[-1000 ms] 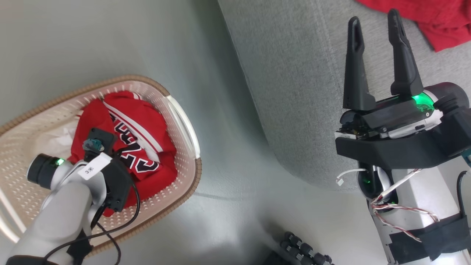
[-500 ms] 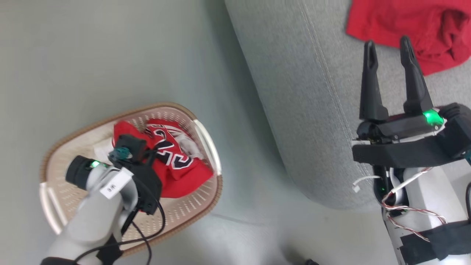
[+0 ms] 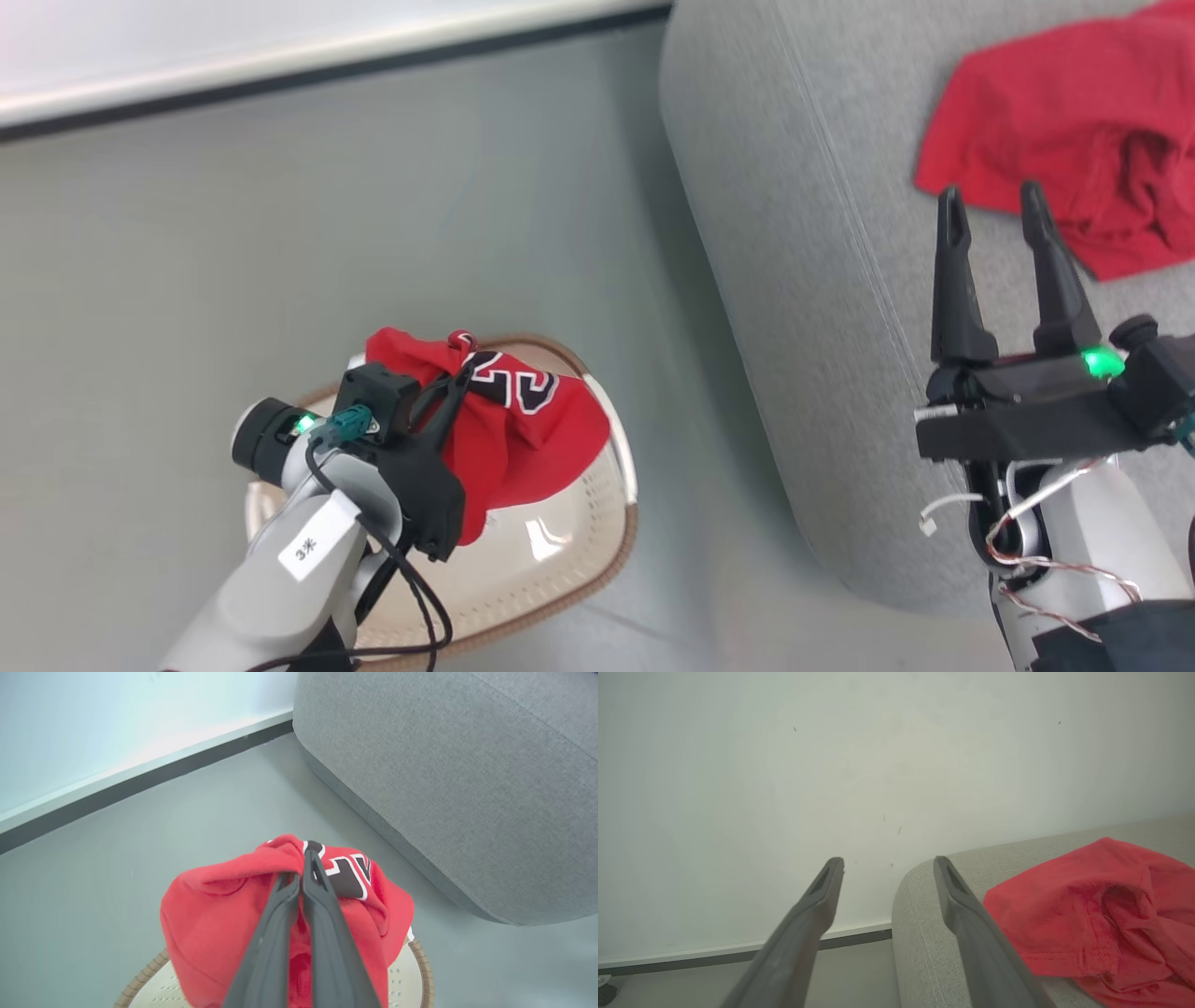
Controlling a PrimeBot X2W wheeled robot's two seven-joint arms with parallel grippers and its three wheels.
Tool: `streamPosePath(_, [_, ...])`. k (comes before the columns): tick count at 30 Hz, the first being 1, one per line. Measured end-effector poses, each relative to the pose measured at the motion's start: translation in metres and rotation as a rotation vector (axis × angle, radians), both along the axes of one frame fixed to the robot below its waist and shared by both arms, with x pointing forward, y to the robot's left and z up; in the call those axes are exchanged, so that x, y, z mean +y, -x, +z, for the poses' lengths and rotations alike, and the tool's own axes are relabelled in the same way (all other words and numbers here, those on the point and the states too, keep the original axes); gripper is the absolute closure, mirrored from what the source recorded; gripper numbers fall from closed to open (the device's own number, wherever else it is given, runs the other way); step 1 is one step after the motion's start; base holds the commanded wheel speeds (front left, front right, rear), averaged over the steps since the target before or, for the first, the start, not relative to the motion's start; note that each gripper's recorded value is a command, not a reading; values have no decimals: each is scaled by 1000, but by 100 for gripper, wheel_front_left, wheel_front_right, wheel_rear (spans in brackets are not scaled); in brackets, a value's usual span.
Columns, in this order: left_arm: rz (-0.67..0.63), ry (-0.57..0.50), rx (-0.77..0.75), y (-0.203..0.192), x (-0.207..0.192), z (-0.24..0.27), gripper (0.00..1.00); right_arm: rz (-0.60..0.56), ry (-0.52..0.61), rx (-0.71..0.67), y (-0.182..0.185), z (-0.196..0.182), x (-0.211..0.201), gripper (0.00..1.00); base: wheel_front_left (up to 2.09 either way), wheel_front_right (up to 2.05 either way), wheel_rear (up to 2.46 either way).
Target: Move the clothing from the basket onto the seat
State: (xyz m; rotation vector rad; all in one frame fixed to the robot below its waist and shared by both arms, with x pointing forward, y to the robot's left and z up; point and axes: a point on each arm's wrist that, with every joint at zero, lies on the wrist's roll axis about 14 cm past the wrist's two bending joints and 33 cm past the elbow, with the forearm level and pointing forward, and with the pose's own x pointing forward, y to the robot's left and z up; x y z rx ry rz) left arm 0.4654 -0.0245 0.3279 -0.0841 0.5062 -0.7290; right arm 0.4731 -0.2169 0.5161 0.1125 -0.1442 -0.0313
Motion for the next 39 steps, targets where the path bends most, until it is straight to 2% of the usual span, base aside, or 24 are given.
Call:
streamPosePath(12, [84,124,-212,-4,15,103,100,81,-62,-27,23,18,25,0,0,0,0])
streamPosePath(28, [139,317,-547,13,30,261,100,267,-114,-91,71,47,87,0,0,0,0])
streamPosePath(39, [112,379,-657,29,24,307,100,376,-156,-91,90,49,123,0,0,0,0])
